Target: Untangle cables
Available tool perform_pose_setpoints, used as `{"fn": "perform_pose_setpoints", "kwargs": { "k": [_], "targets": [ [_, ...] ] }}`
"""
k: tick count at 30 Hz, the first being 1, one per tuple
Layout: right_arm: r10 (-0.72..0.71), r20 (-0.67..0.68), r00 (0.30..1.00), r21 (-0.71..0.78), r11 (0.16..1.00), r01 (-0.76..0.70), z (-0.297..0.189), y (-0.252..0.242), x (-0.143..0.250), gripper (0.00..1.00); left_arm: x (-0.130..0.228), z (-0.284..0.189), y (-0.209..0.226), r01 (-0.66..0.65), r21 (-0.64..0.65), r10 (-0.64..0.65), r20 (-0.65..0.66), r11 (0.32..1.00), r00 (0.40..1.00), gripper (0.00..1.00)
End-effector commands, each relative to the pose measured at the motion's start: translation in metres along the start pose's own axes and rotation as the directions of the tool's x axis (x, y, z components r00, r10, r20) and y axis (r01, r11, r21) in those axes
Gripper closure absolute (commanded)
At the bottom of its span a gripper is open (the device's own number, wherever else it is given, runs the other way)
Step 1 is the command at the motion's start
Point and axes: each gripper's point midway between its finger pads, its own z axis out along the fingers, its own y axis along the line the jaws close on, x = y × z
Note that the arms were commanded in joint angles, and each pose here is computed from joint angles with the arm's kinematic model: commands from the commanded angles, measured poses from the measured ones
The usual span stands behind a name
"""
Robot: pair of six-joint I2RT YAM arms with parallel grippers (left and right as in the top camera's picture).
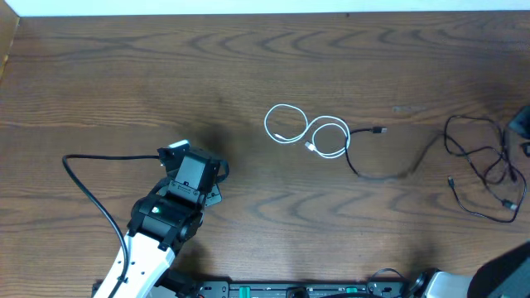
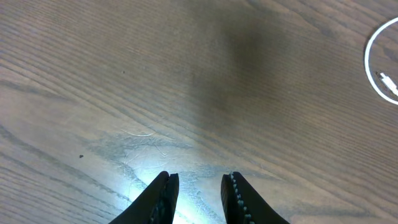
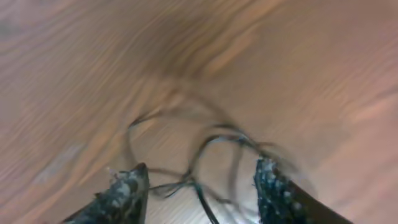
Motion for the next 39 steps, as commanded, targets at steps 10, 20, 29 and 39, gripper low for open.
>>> {"fn": "perform_pose_setpoints", "kwargs": {
  "k": [10, 20, 29, 39],
  "targets": [
    [-0.285, -0.365, 0.886, -0.501, 0.862, 0.071, -0.008, 0.131, 0.114, 0.47, -0.004, -0.001, 0.004, 0.010, -0.021, -0.010, 0.016, 1.000, 1.000, 0.71],
    [-0.504, -0.461, 0.731, -0.482, 0.834, 0.271, -0.008, 0.167, 0.186, 0.45, -0.004, -0.001, 0.004, 0.010, -0.021, -0.010, 0.016, 1.000, 1.000, 0.71],
    [-0.736, -0.378, 0.562, -0.586, 0.660, 0.470, 0.001, 0.216, 0.245, 0.44, -0.004, -0.001, 0.004, 0.010, -0.021, -0.010, 0.016, 1.000, 1.000, 0.71],
    [-0.801, -0.370, 0.470, -0.472, 0.598, 0.648, 0.027, 0.238, 0.293, 0.59, -0.004, -0.001, 0.004, 0.010, -0.021, -0.010, 0.016, 1.000, 1.000, 0.71]
  ]
}}
